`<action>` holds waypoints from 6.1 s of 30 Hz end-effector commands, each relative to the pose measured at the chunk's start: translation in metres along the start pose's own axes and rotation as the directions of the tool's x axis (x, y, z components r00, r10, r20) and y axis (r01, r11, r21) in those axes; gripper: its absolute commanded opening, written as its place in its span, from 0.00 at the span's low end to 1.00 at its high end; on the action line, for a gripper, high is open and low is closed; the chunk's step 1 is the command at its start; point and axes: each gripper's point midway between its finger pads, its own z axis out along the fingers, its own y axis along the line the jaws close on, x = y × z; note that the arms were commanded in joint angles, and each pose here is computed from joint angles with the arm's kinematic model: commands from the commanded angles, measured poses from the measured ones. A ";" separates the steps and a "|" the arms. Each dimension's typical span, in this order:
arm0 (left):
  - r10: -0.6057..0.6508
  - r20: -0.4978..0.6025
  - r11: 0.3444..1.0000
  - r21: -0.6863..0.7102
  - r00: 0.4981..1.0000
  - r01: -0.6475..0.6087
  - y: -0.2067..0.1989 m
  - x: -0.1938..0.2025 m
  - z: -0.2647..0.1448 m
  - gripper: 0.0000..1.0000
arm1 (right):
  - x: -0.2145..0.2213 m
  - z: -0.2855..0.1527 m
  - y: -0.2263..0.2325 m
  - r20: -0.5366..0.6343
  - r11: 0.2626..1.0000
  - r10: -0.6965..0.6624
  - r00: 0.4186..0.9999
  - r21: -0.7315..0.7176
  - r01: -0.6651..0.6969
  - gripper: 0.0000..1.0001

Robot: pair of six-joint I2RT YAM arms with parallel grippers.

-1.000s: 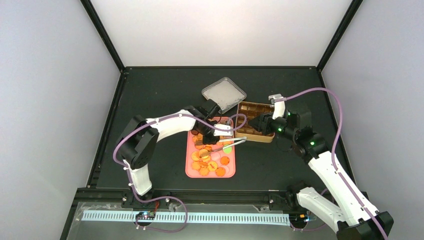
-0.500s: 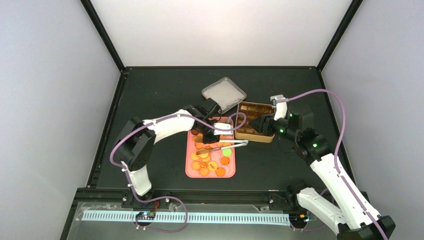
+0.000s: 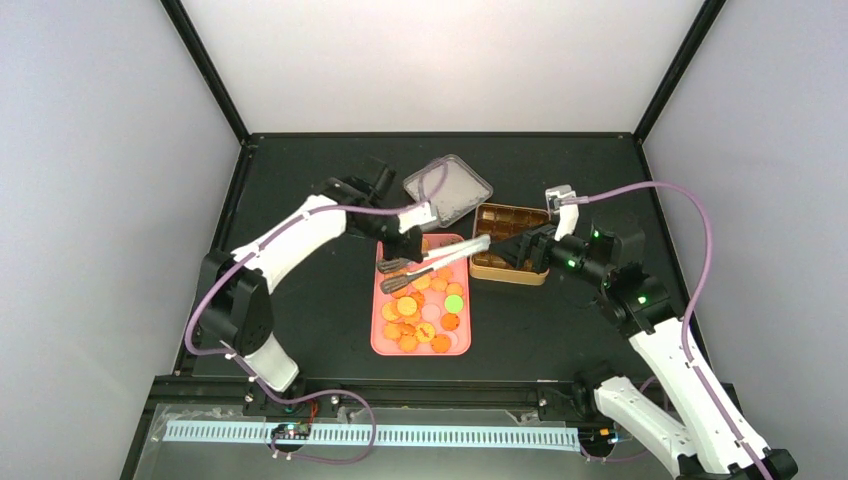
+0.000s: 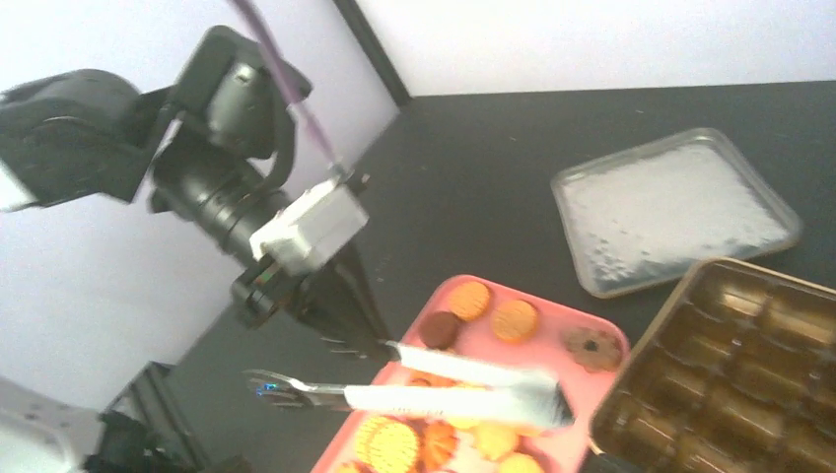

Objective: Pack the cookies
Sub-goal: Pick up the clamp from the plate, then pass from the left arm to the right, then pick up the fake cookies from the plate.

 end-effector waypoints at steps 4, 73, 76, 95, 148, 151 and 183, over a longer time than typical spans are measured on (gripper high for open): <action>-0.221 0.294 0.944 0.303 0.930 0.129 -0.029 -0.063 -0.073 0.01 | -0.014 -0.008 0.053 0.015 0.963 -0.018 1.000 -0.267 0.021 0.99; -0.203 0.529 0.927 0.374 0.824 -0.012 -0.083 -0.108 -0.136 0.02 | -0.040 0.057 0.156 -0.024 0.762 -0.019 1.000 -0.648 -0.001 0.53; -0.176 0.539 0.931 0.362 0.824 -0.038 -0.087 -0.108 -0.139 0.01 | -0.036 0.054 0.161 -0.047 0.730 -0.028 0.998 -0.684 -0.012 0.57; -0.120 0.536 0.942 0.326 0.836 -0.073 -0.093 -0.099 -0.138 0.01 | -0.041 0.052 0.158 -0.023 0.777 -0.094 0.995 -0.627 0.058 0.52; -0.201 0.310 0.917 -0.273 0.929 0.290 0.043 0.003 -0.163 0.73 | 0.008 0.084 0.077 -0.058 0.952 -0.190 0.980 -0.256 0.170 0.33; -0.293 0.299 0.872 -0.306 0.908 0.382 0.060 0.034 -0.171 0.77 | 0.016 0.095 0.070 -0.056 0.962 -0.197 0.979 -0.202 0.182 0.32; -0.463 0.260 0.784 -0.325 0.847 0.529 0.045 0.115 -0.171 0.81 | 0.058 0.136 0.073 -0.063 0.935 -0.341 0.938 0.077 0.345 0.30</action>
